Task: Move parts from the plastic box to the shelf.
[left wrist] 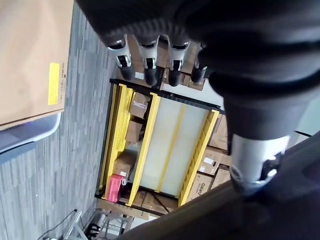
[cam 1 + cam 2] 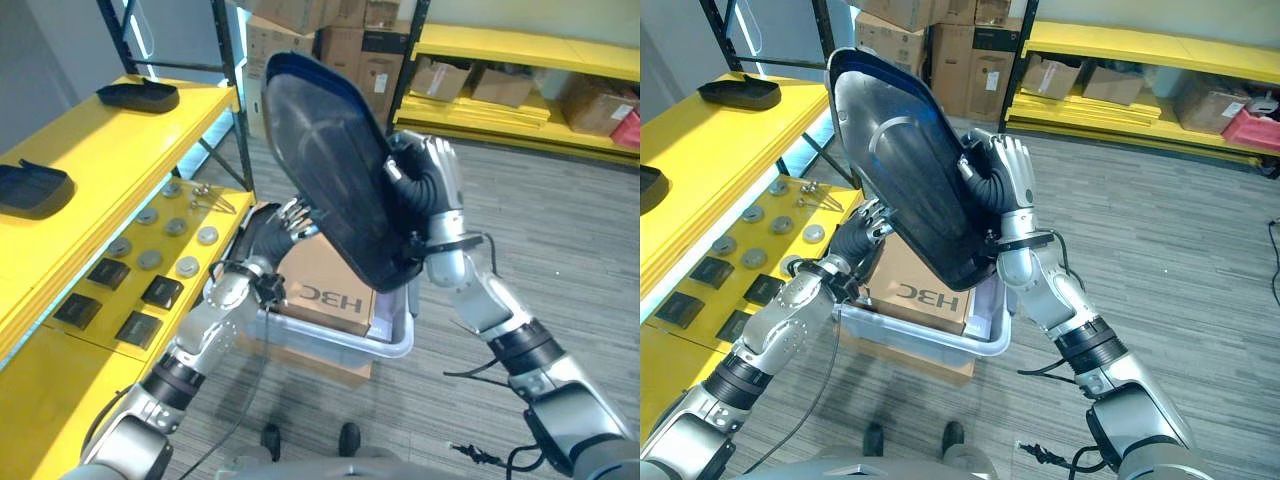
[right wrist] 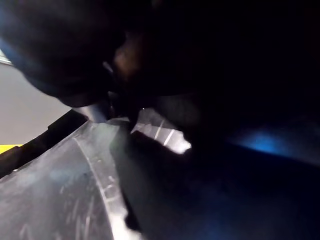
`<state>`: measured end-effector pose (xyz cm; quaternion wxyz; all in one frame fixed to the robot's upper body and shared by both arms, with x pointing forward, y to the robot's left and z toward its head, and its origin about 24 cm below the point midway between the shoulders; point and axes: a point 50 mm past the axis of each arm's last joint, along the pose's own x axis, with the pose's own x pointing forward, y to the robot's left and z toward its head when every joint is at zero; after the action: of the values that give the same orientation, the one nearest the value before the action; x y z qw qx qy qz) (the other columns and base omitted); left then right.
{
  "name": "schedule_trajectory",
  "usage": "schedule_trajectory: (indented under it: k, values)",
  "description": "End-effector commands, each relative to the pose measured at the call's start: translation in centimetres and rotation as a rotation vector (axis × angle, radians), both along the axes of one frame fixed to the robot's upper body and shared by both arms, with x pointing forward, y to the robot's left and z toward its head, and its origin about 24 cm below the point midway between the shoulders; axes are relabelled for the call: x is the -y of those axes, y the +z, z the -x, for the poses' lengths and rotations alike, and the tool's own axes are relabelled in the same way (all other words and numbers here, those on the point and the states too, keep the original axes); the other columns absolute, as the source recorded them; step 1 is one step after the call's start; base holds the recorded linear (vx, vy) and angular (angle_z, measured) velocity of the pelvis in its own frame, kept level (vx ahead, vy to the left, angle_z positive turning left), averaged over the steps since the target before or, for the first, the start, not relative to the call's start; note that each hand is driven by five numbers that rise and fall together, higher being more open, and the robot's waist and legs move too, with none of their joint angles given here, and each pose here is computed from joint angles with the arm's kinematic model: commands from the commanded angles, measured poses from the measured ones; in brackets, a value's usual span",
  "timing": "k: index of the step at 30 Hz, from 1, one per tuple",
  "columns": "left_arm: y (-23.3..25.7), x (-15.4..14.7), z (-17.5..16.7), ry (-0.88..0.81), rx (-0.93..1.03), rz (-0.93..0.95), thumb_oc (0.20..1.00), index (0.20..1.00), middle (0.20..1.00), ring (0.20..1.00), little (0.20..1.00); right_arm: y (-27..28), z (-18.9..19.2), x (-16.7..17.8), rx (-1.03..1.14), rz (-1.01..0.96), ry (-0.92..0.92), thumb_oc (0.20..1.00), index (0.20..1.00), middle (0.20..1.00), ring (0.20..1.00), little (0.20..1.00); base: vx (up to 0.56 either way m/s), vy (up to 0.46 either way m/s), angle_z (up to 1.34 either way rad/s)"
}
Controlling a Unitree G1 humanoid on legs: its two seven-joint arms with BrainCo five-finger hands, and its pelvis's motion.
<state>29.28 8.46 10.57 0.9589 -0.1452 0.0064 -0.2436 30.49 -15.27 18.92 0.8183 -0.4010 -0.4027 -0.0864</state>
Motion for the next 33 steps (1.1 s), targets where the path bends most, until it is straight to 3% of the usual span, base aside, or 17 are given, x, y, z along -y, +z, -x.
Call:
schedule_trajectory:
  k: [1, 20, 26, 33]
  values:
    - [3.8, 2.7, -0.2, -0.135, 0.147, 0.145, 1.000, 1.000, 1.000, 1.000, 1.000, 2.6, -0.3, -1.6, 0.118, -0.043, 0.055, 0.200, 0.200, 0.200, 0.200, 0.200, 0.00, 0.000, 0.00]
    - [2.3, 1.1, 0.1, -0.100, 0.111, 0.062, 1.000, 1.000, 1.000, 1.000, 1.000, 3.5, -0.8, 3.1, 0.228, -0.018, -0.250, 0.200, 0.200, 0.200, 0.200, 0.200, 0.00, 0.000, 0.00]
    - [2.5, 0.9, 0.2, -0.122, 0.129, 0.054, 1.000, 1.000, 1.000, 1.000, 1.000, 3.4, -0.9, 3.4, 0.187, 0.048, -0.236, 0.200, 0.200, 0.200, 0.200, 0.200, 0.00, 0.000, 0.00]
    - [2.4, 1.5, -0.1, -0.096, 0.135, 0.004, 1.000, 1.000, 1.000, 1.000, 1.000, 1.8, -0.9, 1.4, 0.131, 0.025, -0.125, 0.200, 0.200, 0.200, 0.200, 0.200, 0.00, 0.000, 0.00]
